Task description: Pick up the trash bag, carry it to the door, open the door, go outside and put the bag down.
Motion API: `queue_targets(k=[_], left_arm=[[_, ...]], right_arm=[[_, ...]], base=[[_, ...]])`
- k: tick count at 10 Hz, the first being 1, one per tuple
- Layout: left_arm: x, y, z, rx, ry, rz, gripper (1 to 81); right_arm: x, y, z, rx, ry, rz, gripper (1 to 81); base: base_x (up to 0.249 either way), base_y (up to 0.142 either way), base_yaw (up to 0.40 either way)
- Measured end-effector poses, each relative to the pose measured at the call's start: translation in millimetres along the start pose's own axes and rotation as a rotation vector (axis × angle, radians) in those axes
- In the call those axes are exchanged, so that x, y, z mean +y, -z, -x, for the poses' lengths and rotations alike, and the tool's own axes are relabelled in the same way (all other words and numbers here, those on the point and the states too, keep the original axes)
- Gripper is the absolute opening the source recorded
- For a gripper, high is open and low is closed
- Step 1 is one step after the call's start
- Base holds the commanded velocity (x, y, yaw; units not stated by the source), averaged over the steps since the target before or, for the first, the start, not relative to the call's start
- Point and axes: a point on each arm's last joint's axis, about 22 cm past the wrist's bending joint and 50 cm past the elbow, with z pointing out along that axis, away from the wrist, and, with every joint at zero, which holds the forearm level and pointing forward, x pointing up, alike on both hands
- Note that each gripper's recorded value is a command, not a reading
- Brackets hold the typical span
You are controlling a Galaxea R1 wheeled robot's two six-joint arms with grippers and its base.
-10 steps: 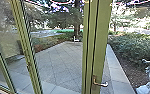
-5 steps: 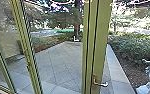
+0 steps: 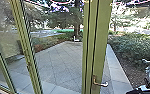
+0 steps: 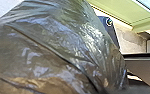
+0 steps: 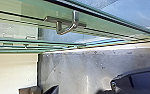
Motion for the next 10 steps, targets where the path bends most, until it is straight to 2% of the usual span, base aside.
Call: queue_targets(k=[1,3,5,7,10], left_arm=[[0.3,-0.2,0.4,-0.001,0.0,0.001,1.0],[0.3,-0.2,0.3,0.0,0.001,0.001,1.0],[-1.3,-0.7,0.5,-0.001,0.001,-0.004,1.0],[-4.3,-4.5,0.4,-0.002,0.002,-0.02,1.0],[-12.8,-6.2,0.4,-0.004,0.005,-0.045,1.0]], right_arm=[[-8.1,-5.4,-6.9,-0.008,-0.036,0.001,81.1],[-24.0,-11.9,-20.8,-0.003,-0.063,0.004,81.1],[-36.1,-18.2,-32.1,0.008,-0.114,0.003,81.1],[-47.6,-40.6,-30.9,-0.026,-0.162,-0.006,81.1],[-50.8,-65.5,-51.6,-0.022,-0.236,-0.003,81.1]], base=[[0.0,0.0,0.0],[0.0,0.0,0.0],[0.0,0.0,0.0],[0.0,0.0,0.0],[0.0,0.0,0.0]])
